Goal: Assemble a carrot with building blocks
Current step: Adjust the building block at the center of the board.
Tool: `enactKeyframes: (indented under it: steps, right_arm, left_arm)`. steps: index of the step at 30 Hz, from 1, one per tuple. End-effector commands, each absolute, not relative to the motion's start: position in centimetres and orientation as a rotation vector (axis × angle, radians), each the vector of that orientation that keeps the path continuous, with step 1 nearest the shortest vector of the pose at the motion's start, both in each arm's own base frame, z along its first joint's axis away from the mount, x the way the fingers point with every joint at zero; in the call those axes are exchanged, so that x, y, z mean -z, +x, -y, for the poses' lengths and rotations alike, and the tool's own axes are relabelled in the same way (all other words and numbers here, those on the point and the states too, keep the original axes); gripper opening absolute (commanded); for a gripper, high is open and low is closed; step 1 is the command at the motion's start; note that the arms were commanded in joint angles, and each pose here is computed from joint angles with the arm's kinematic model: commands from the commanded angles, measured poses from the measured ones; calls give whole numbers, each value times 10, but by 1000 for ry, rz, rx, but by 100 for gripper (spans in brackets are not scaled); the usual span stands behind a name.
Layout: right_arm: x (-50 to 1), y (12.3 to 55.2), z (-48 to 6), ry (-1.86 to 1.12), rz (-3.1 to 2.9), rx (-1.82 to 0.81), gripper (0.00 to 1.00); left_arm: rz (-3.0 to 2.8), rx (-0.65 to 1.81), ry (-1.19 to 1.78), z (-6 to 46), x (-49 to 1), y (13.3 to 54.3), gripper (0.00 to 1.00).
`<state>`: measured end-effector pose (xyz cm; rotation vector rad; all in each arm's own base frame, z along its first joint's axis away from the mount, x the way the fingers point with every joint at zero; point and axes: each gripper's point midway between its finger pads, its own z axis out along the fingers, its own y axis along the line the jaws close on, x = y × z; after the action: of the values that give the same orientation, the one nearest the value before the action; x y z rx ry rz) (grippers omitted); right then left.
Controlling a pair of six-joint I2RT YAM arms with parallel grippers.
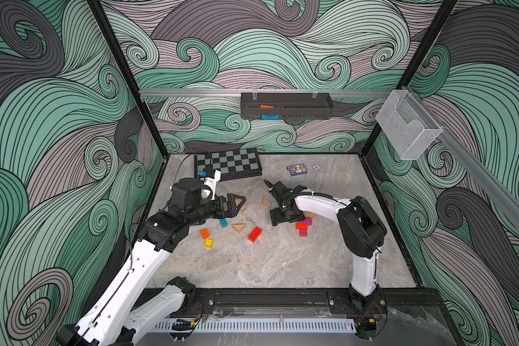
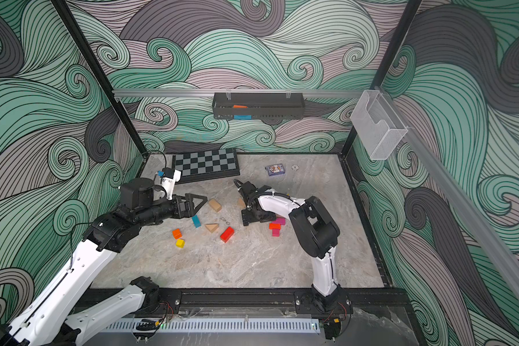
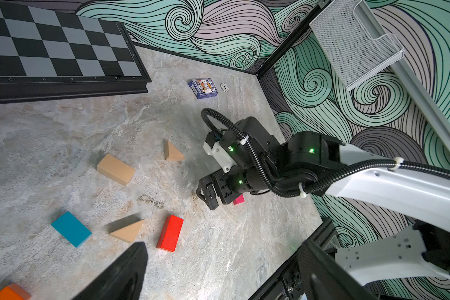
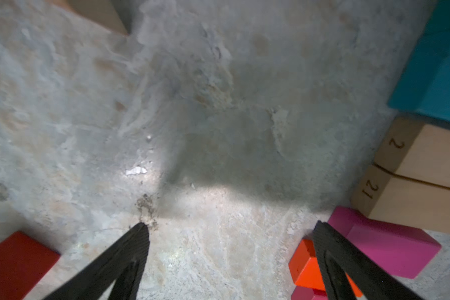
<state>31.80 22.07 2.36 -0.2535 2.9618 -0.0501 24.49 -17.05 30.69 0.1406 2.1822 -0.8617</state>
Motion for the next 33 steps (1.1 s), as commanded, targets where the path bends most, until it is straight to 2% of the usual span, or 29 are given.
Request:
enactKeyframes:
  steps: [1,11,33]
  right_arm:
    - [-26,318,-214,-230,-2952,96,99]
    - [-22,304,-203,-241,-2985,126,99]
    - [-22,305,-191,-222,-2972,193,99]
  left_arm:
    - [-2166,887,136,171,-311,246,92]
    - [-2170,889,134,172,-309,246,92]
    - [-2168,904,132,173,-308,245,92]
